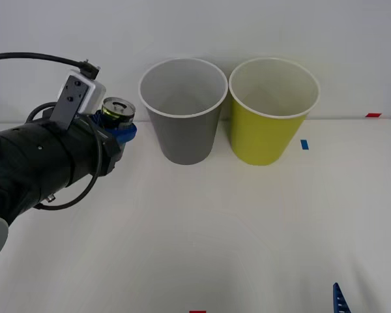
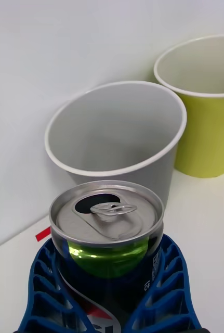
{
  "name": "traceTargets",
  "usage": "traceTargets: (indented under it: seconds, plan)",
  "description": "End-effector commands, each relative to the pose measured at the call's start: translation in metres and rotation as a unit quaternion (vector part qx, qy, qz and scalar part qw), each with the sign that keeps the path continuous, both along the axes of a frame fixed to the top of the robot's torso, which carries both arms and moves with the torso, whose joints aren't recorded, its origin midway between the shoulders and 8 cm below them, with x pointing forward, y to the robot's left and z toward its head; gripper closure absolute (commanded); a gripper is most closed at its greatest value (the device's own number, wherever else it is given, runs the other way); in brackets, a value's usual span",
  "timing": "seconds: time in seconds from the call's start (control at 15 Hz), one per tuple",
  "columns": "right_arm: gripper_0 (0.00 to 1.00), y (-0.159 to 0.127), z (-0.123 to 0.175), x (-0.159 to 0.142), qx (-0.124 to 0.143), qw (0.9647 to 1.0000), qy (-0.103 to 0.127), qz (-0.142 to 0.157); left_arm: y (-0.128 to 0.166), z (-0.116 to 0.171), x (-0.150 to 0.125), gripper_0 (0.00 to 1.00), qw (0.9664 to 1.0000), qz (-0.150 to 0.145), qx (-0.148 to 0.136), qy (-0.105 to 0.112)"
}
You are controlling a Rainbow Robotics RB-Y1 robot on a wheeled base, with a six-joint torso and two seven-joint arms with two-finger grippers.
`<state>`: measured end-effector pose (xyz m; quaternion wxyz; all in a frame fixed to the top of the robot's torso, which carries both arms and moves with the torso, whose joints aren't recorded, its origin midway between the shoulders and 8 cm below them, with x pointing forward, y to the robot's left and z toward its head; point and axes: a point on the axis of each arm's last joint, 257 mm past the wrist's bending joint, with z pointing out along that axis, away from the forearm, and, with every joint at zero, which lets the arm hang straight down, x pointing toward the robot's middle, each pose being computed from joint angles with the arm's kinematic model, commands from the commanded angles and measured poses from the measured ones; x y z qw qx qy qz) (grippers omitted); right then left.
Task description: Put cans in the gray bin and PET bottles in the light green bin.
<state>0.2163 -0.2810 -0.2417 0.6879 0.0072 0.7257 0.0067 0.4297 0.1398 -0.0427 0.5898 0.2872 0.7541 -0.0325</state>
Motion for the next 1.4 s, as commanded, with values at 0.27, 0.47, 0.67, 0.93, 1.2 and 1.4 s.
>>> traceTargets:
  seconds: [0.27,0.47,0.67,0.93,1.2,1.4]
  plan:
    - [0.0,0.0,0.0,0.0,0.0,1.0,0.0,0.0,-0.01,0.065,0.015,1.0,0.9984,0.018,-0.04,-0.035]
    - [0.0,0.0,0.0,0.0,0.0,1.0,0.0,0.0,-0.015,0.081,0.033,1.0,0.9965,0.026,-0.066,-0.044]
    - [0.0,0.0,0.0,0.0,0.0,1.0,0.0,0.0,-0.023,0.09,0.06,1.0,0.9945,0.023,-0.091,-0.046]
    - [0.0,0.0,0.0,0.0,0.0,1.0,0.0,0.0,-0.046,0.101,0.095,1.0,0.9916,0.013,-0.111,-0.066]
    - [0.0,0.0,0.0,0.0,0.0,1.0,0.0,0.0,-0.07,0.099,0.12,1.0,0.9879,-0.003,-0.137,-0.073]
    - [0.0,0.0,0.0,0.0,0.0,1.0,0.0,0.0,-0.088,0.093,0.136,1.0,0.986,-0.014,-0.15,-0.073]
